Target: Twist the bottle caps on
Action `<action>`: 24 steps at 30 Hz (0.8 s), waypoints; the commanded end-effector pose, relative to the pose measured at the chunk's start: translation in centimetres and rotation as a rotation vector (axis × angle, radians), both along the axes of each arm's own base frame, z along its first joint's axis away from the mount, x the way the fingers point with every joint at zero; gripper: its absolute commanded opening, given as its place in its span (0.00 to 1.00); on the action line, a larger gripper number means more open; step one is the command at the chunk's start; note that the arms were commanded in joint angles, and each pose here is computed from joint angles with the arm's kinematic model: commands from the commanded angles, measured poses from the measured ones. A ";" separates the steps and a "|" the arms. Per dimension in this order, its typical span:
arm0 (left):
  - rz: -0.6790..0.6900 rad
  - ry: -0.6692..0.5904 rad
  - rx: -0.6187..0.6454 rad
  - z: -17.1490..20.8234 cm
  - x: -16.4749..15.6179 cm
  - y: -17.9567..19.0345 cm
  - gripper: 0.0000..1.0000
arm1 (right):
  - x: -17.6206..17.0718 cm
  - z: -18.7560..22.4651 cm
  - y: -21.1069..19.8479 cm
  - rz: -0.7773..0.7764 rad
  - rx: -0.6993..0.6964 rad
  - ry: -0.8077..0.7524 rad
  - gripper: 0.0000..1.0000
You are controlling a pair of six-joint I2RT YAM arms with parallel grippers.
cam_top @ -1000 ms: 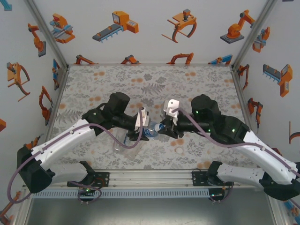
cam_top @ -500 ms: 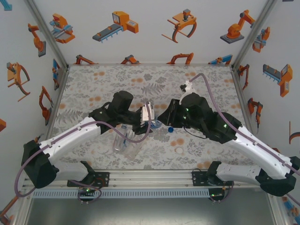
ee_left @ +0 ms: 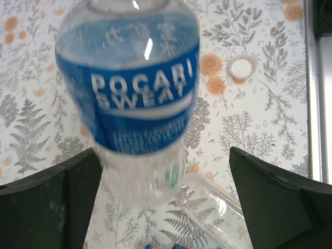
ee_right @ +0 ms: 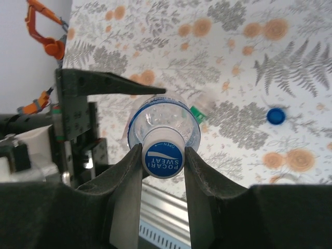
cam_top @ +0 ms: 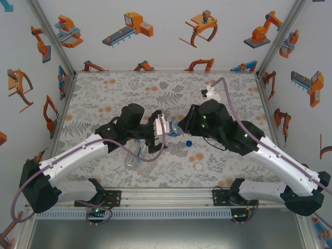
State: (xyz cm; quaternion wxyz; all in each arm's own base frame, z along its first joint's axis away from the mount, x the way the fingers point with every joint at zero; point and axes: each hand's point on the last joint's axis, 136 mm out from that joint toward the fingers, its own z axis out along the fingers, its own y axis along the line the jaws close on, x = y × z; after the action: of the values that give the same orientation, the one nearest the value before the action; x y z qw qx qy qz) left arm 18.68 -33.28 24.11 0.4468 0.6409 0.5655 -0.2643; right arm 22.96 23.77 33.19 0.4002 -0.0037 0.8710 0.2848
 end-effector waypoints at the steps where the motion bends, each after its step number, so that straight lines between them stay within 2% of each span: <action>1: 0.076 -0.004 -0.002 0.8 0.6 1.1 0.97 | 2.0 0.9 -1.3 -0.004 -0.072 -0.061 0.00; 7: 0.201 0.101 -0.007 1.4 1.7 3.4 0.97 | 6.3 -0.7 -2.0 0.034 -0.145 -0.017 0.00; 12: 0.400 0.228 -0.098 2.4 4.0 6.2 0.97 | 10.4 -1.8 -2.2 0.070 -0.228 -0.010 0.00; 16: 0.568 0.260 -0.124 2.3 6.0 8.2 0.97 | 14.0 -3.2 -2.7 0.074 -0.307 0.001 0.00; 21: 0.649 0.337 -0.129 1.7 6.9 9.2 0.97 | 19.1 -4.4 -3.8 0.045 -0.359 0.014 0.00; 24: 0.767 0.432 -0.147 1.3 8.0 10.1 0.97 | 22.0 -5.9 -4.5 0.041 -0.415 0.030 0.00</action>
State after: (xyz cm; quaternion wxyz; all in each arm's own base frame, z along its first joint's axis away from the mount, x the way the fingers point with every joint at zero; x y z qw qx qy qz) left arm 25.66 -24.32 26.18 0.4561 0.3617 0.7760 -0.2428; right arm 42.80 19.86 27.23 0.3647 -0.0712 0.9193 0.1295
